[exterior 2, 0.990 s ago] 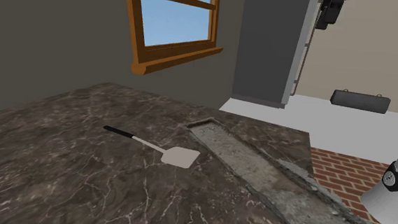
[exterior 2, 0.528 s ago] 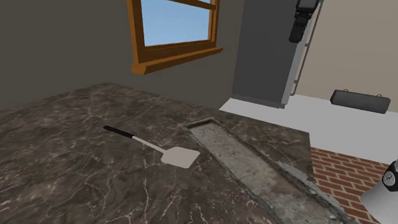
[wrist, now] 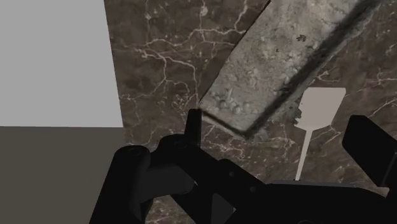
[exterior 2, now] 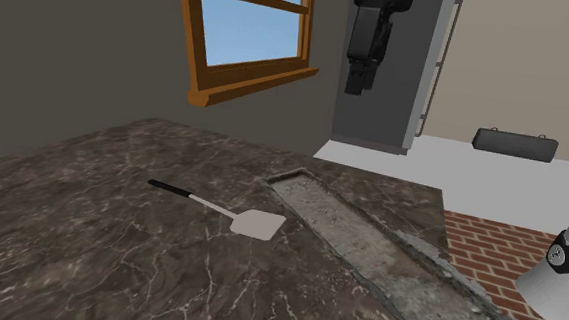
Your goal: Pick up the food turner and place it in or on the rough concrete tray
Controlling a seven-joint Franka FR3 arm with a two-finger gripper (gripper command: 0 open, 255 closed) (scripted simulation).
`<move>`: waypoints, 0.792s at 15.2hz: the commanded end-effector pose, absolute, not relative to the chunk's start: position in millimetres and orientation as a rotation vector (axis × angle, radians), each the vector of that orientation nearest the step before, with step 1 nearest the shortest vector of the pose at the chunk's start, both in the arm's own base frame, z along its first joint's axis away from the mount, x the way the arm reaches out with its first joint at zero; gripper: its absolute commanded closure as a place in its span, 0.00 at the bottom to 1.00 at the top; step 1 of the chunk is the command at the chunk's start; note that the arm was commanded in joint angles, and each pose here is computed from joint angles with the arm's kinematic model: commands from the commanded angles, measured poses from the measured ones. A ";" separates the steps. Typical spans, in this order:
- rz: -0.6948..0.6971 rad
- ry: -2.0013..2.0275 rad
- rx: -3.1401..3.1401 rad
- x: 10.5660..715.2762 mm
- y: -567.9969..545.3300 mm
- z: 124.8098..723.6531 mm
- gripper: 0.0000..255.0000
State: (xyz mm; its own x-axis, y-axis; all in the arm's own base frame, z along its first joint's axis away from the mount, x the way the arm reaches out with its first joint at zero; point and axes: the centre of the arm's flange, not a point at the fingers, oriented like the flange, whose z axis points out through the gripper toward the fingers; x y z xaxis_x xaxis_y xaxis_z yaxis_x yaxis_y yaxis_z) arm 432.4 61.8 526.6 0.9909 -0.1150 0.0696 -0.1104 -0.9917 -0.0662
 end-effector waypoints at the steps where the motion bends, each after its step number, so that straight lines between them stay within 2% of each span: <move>1: -0.113 0.177 -3.078 451.1 73.9 512.5 0.00; 12: -0.108 0.190 -3.111 562.3 138.8 439.7 0.00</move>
